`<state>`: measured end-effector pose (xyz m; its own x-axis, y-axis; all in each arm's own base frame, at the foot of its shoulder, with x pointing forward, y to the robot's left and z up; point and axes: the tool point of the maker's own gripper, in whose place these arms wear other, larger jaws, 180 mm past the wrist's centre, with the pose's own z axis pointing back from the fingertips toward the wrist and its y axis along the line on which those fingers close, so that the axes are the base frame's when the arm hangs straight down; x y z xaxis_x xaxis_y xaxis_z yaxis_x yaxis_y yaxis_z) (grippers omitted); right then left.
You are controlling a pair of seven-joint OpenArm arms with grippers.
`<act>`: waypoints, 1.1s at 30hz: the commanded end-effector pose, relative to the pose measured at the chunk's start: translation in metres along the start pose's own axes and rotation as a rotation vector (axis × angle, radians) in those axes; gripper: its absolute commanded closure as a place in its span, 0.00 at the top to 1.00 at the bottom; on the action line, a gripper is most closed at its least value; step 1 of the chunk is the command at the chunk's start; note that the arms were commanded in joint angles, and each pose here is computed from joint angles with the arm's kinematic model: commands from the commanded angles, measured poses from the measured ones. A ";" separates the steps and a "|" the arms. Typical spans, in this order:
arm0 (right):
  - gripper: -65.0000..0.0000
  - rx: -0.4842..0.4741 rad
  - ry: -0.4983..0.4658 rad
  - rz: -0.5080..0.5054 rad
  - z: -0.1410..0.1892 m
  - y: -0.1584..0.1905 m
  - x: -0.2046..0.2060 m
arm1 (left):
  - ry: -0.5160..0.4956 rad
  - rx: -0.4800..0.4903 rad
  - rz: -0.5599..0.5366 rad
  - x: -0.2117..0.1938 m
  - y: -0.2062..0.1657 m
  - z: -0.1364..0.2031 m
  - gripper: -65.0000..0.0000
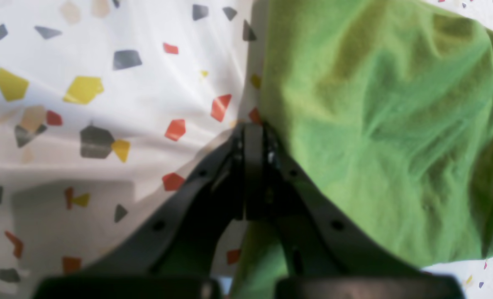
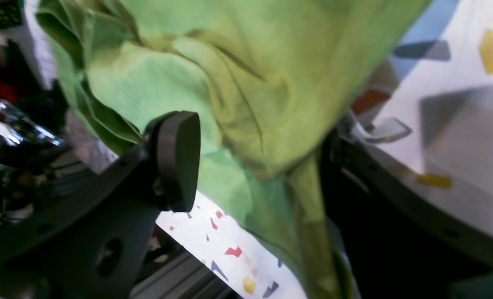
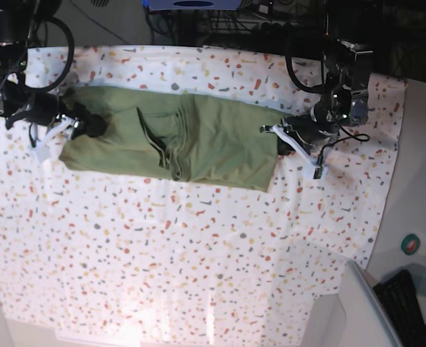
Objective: Layout the t-shirt on the table in an organized manner, then fold the t-shirt properly
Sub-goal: 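Grasp the strip ends with both grippers and push them inward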
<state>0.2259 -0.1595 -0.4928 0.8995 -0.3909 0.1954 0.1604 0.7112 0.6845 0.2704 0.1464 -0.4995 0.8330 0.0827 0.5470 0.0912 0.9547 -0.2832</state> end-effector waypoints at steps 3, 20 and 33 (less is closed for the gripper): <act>0.52 -0.009 -0.045 0.012 0.003 -0.003 0.015 | 0.105 -0.001 -0.016 -0.026 -0.004 -0.001 0.00; 0.25 0.002 -0.080 -0.016 -0.004 -0.002 0.035 | 0.083 0.009 -0.015 -0.016 0.002 0.002 0.00; 0.00 -0.027 -0.109 -0.003 0.005 -0.010 0.049 | 0.021 0.069 -0.158 0.004 0.028 0.046 0.00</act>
<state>0.2525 -0.1738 -0.4971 0.8690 -0.4418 0.2228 0.1904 0.7143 0.6735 0.2457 0.1853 -0.4763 0.8385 -0.0741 0.5399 0.1784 0.9735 -0.1434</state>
